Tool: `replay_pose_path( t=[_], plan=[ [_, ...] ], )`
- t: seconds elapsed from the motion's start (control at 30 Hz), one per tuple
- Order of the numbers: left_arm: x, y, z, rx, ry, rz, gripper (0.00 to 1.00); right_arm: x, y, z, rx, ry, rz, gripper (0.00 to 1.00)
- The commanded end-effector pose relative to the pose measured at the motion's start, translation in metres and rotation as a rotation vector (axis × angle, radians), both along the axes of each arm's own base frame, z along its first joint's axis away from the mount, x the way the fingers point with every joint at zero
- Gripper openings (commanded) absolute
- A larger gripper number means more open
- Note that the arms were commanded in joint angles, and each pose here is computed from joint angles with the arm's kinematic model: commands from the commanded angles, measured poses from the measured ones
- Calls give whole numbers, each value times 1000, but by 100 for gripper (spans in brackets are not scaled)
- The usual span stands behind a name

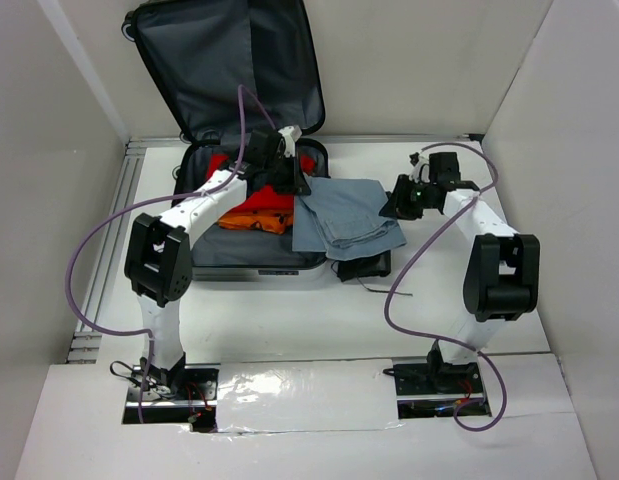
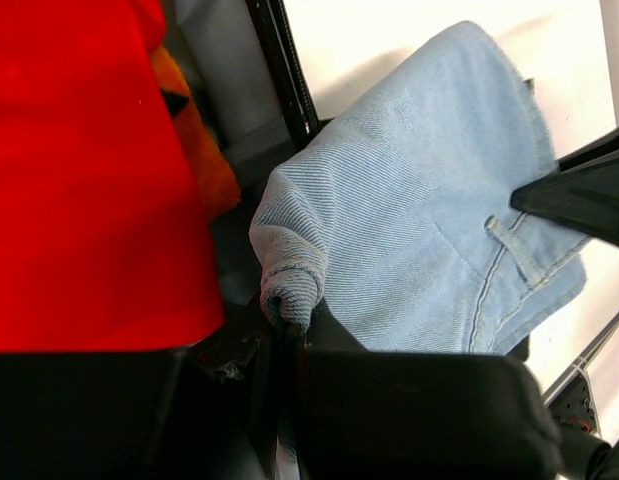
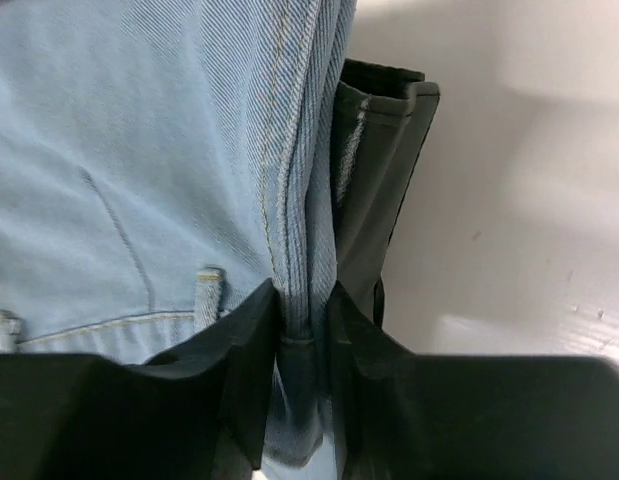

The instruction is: Pack the luggage

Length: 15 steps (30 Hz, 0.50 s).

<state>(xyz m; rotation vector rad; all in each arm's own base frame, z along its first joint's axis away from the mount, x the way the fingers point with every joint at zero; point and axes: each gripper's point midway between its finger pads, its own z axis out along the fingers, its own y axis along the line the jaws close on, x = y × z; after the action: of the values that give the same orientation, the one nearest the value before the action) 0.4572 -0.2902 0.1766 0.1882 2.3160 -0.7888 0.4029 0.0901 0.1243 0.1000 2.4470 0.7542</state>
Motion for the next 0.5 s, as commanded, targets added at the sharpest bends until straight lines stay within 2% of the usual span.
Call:
replay_pose_path(
  t=[0.0, 0.1, 0.17, 0.27, 0.37, 0.47],
  plan=[
    [7, 10, 1, 20, -29, 4, 0, -3, -4, -11, -19, 13, -15, 33],
    [7, 10, -4, 29, -26, -1, 0, -15, -1, -23, -21, 47, -19, 43],
    [5, 6, -4, 29, -26, -11, 0, -27, -5, -36, -42, 90, -44, 58],
    [5, 6, -9, 33, -18, -11, 0, -32, -6, -35, -46, 99, -57, 65],
    [6, 6, -14, 37, -10, -11, 0, -38, -8, -40, -49, 119, -70, 65],
    [6, 6, -14, 37, -9, -11, 0, -44, -4, -41, -50, 128, -61, 57]
  ],
)
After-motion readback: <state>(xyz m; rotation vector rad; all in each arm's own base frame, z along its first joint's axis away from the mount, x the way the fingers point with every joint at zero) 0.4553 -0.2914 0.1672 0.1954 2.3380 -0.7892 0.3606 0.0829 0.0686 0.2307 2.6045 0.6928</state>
